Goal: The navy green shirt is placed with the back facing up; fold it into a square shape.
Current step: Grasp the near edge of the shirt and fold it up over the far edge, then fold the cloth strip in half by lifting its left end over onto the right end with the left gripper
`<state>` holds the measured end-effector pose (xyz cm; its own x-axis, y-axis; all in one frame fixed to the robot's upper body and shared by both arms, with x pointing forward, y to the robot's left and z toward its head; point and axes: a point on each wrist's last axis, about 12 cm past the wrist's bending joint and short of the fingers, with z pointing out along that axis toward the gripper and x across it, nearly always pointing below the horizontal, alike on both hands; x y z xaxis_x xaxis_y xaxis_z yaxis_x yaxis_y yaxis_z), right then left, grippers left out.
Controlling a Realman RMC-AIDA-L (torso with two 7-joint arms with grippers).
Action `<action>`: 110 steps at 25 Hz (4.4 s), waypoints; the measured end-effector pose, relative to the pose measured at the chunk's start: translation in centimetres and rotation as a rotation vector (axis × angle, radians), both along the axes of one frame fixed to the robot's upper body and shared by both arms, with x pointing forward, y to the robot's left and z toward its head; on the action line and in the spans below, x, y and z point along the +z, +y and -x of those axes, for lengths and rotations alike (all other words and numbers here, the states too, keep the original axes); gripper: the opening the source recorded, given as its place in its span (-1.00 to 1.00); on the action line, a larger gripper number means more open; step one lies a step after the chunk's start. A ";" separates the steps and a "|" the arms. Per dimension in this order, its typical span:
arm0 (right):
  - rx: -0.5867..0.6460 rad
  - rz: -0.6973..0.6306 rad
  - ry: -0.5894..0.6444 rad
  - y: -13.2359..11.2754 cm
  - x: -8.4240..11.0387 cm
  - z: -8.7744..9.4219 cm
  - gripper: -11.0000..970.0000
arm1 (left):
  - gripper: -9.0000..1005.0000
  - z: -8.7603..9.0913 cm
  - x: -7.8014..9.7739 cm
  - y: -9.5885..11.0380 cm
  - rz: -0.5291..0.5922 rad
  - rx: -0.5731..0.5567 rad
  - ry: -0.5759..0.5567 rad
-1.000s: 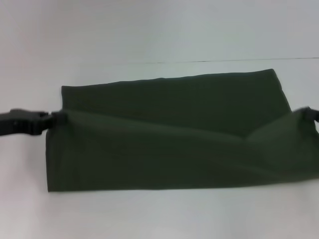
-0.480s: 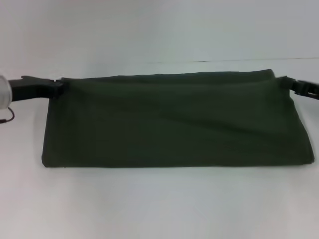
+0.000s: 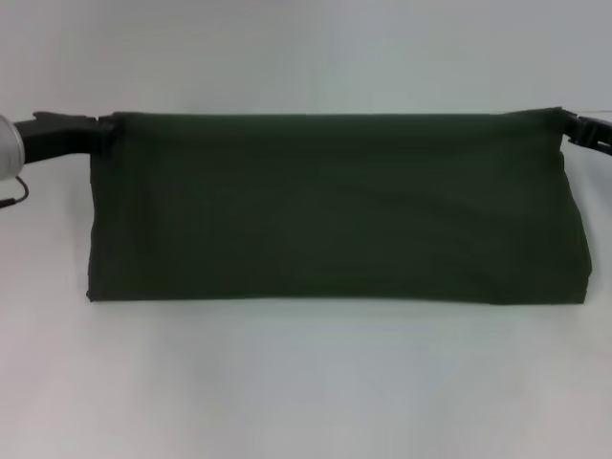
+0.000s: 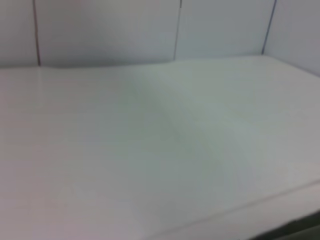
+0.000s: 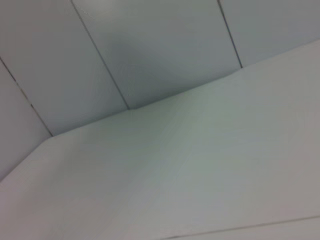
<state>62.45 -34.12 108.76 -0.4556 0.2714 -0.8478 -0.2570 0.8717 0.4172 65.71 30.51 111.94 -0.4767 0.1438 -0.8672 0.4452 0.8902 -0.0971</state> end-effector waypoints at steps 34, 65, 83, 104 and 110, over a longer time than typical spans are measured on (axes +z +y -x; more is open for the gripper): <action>-0.034 0.126 0.000 2.7 -0.7 -2.0 -0.89 | -0.89 -1.0 -1.2 -2.1 -0.037 0.065 -0.052; 0.155 -0.103 0.090 -2.3 0.5 4.2 0.63 | 0.45 7.0 -1.7 -0.7 0.346 -0.105 -0.004; 0.214 -0.158 0.312 -5.2 0.2 7.9 0.63 | 0.45 10.1 -3.5 0.7 0.456 -0.055 0.110; 0.106 -0.109 0.431 -4.5 -1.3 6.0 0.35 | 0.45 10.2 -4.5 2.2 0.335 0.018 0.144; 0.109 -0.100 0.451 -3.2 -2.2 5.5 0.27 | 0.44 10.1 -4.5 2.2 0.333 0.021 0.141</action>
